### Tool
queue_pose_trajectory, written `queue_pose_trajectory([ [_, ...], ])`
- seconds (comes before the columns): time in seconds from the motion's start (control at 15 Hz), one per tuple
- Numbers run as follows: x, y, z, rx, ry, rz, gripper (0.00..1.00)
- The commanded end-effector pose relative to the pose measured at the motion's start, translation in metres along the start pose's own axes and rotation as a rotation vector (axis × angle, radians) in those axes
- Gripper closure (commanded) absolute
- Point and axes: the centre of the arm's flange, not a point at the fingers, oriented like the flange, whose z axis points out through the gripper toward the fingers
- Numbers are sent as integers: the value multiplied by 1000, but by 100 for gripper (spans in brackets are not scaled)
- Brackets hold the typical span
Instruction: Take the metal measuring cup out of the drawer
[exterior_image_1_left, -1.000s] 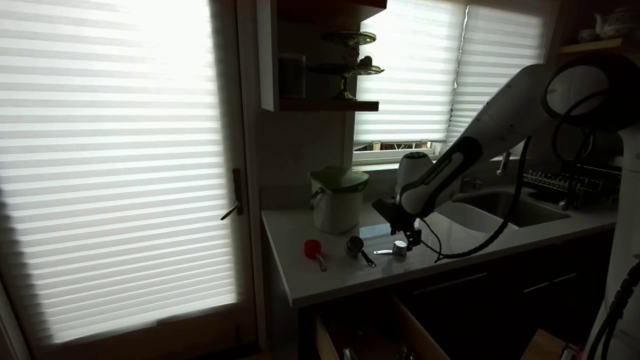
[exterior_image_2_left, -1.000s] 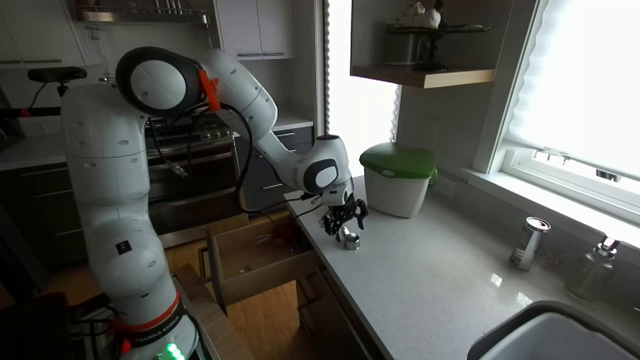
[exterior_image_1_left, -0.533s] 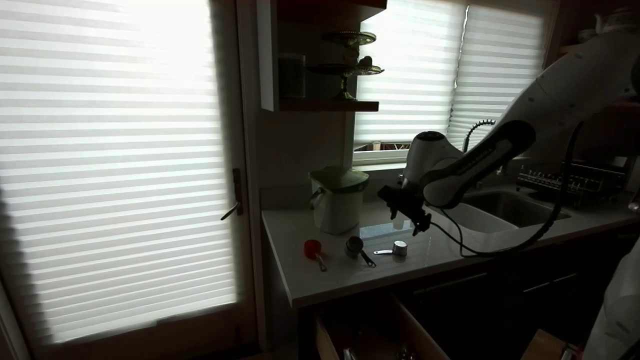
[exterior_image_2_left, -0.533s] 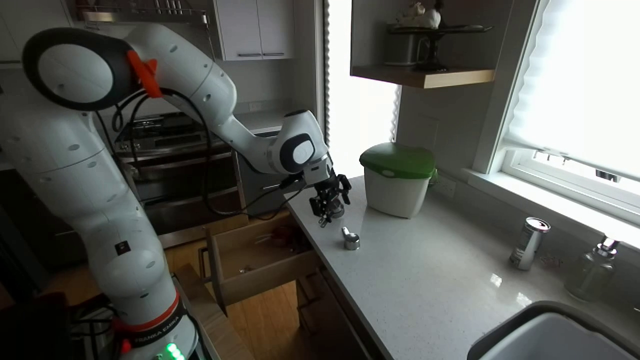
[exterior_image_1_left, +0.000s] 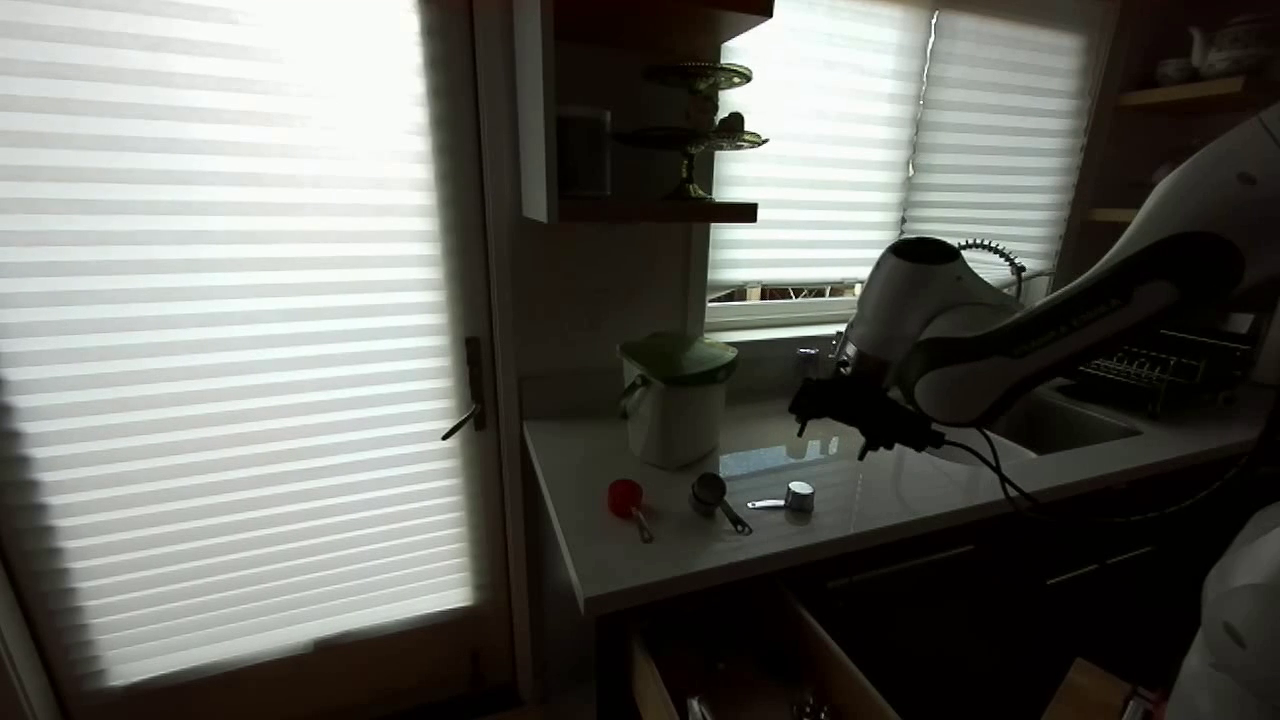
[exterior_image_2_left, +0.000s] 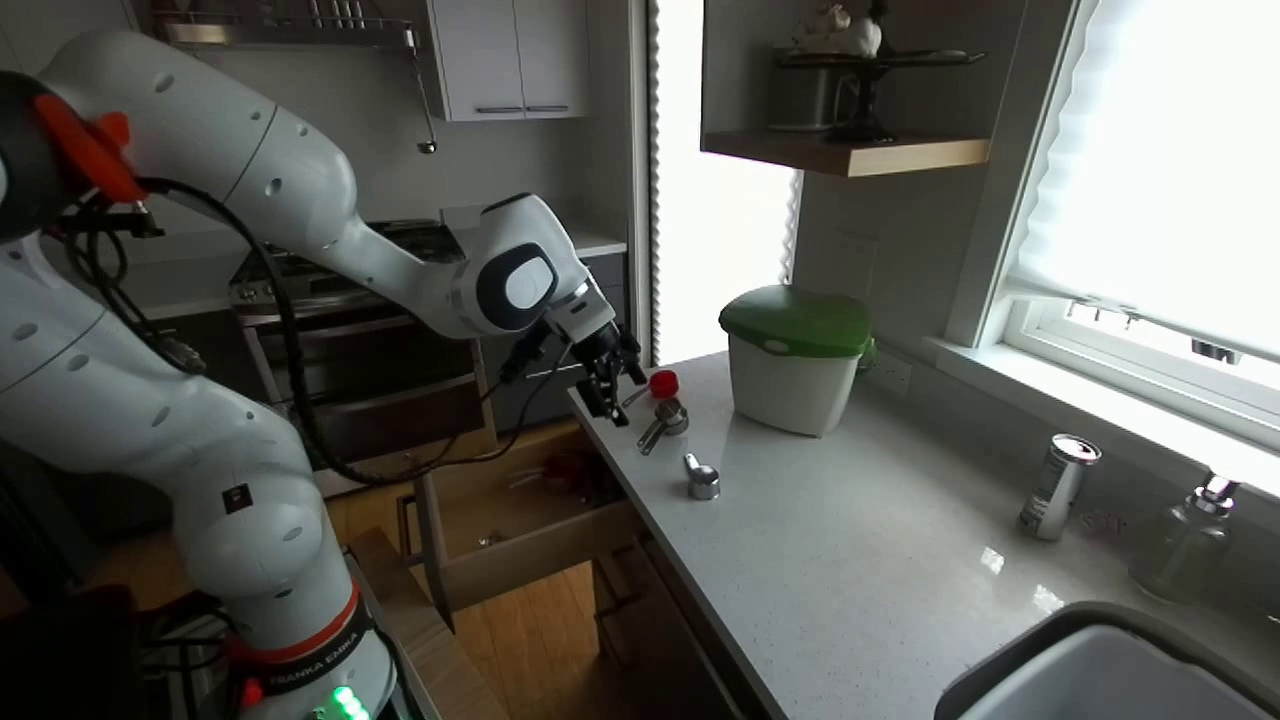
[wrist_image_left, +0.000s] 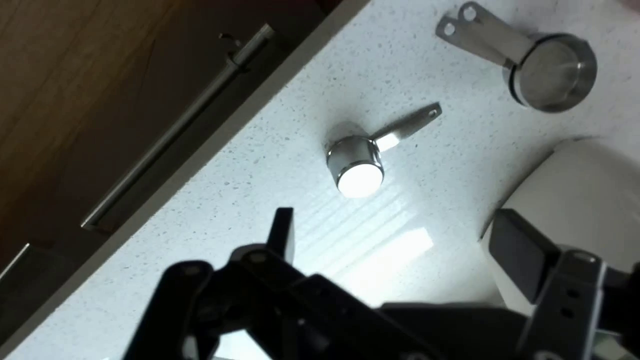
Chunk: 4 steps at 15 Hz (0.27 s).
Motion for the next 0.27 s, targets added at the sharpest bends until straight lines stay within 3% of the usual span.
queue_pose_trajectory([
  [0.0,-6,4,-3,4,-3,-38,0],
  [0.2,-10,8,-6,10,0,-74,0],
])
